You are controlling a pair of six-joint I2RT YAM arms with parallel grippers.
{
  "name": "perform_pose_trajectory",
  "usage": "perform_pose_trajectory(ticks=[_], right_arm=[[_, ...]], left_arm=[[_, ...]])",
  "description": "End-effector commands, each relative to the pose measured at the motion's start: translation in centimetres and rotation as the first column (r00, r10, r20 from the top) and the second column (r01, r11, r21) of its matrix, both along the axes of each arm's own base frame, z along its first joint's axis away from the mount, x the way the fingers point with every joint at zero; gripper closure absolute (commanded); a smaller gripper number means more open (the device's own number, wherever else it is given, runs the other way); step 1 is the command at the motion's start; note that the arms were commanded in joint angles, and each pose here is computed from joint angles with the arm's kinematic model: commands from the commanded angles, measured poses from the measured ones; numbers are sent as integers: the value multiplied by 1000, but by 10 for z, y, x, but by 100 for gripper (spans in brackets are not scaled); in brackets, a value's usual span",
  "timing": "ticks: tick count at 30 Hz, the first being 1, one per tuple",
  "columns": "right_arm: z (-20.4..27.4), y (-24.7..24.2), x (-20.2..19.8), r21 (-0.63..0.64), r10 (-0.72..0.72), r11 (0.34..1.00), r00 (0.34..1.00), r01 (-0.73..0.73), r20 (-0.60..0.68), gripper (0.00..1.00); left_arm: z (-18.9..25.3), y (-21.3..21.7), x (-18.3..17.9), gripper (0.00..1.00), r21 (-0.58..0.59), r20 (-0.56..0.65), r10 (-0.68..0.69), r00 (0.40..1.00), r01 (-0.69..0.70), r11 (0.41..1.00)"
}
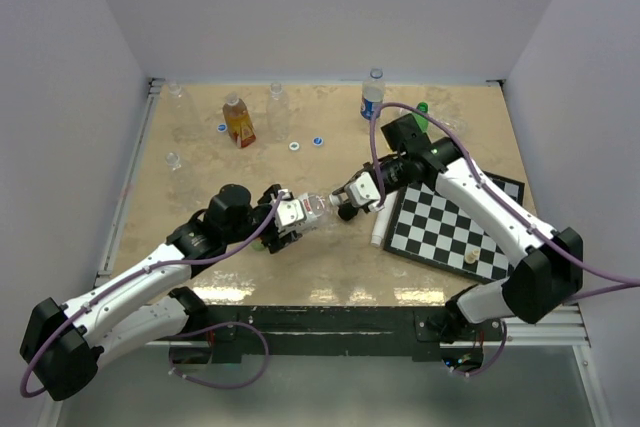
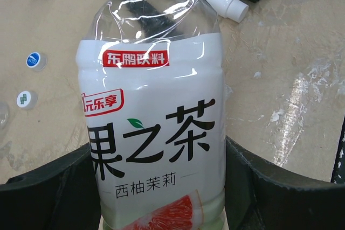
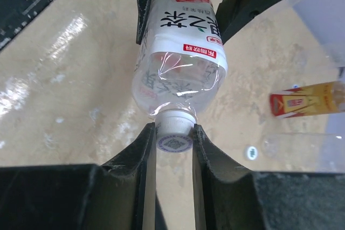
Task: Unscrew the bottle caps
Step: Unscrew the bottle cap from the plastic bottle.
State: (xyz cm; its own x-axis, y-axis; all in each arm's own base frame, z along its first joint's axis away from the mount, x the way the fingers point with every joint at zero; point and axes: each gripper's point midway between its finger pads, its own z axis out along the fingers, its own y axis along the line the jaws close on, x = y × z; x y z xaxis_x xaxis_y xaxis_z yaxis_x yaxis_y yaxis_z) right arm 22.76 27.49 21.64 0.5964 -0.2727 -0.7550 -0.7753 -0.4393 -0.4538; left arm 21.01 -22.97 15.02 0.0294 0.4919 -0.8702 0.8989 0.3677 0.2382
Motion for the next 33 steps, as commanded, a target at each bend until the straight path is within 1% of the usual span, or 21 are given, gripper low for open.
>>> perform_pose_trajectory(ticks=[1, 3, 5, 8, 11, 13, 14, 16, 17, 19, 20, 22, 25, 27, 30, 33], right_arm=[[2, -14, 29, -57, -83, 993, 967, 100, 240, 100], [1, -17, 33, -57, -119, 989, 959, 138, 259, 100], [0, -18, 31, -46, -131, 988, 959, 147, 250, 100], [-3, -16, 24, -29, -129, 990, 967, 139, 219, 100], [0, -14, 20, -4, -163, 986, 973, 166, 160, 100], [7, -12, 18, 19, -207, 978, 973, 206, 98, 94], [10, -11, 18, 27, -229, 973, 971, 228, 72, 88], [15, -11, 18, 31, -272, 962, 962, 272, 15, 73], [17, -12, 18, 31, -291, 956, 957, 291, -8, 61], [21, -14, 16, 23, -322, 946, 946, 323, -43, 43], [23, -16, 14, 21, -326, 945, 944, 328, -59, 37], [25, -21, 12, 5, -353, 935, 932, 354, -87, 30], [28, -30, 7, -21, -397, 917, 905, 399, -153, 26], [31, -36, 6, -36, -433, 900, 880, 435, -195, 26], [41, -50, 11, -49, -513, 853, 817, 520, -265, 25], [49, -63, 10, -45, -543, 824, 765, 564, -346, 25]], left_arm=[[33, -5, 16, 100, -82, 99, 34, 994, -26, 996], [32, -6, 16, 100, -82, 96, 32, 995, -24, 996], [32, -6, 16, 100, -83, 96, 30, 995, -22, 996], [31, -6, 16, 100, -80, 91, 32, 995, -25, 996], [30, -6, 17, 100, -77, 93, 35, 995, -28, 997], [30, -5, 17, 100, -77, 93, 37, 995, -30, 997], [29, -5, 17, 100, -74, 92, 36, 995, -29, 997], [30, -5, 17, 100, -77, 93, 37, 995, -30, 997], [29, -5, 17, 100, -76, 92, 37, 995, -30, 997], [29, -6, 17, 100, -75, 90, 35, 995, -29, 997], [29, -6, 17, 100, -76, 92, 35, 995, -28, 997], [29, -5, 17, 100, -74, 92, 36, 995, -29, 997], [29, -5, 18, 100, -74, 94, 39, 995, -32, 997], [29, -5, 18, 100, -74, 90, 41, 995, -35, 997], [29, -4, 19, 100, -73, 93, 47, 995, -40, 997], [29, -4, 19, 100, -73, 94, 48, 994, -41, 996]])
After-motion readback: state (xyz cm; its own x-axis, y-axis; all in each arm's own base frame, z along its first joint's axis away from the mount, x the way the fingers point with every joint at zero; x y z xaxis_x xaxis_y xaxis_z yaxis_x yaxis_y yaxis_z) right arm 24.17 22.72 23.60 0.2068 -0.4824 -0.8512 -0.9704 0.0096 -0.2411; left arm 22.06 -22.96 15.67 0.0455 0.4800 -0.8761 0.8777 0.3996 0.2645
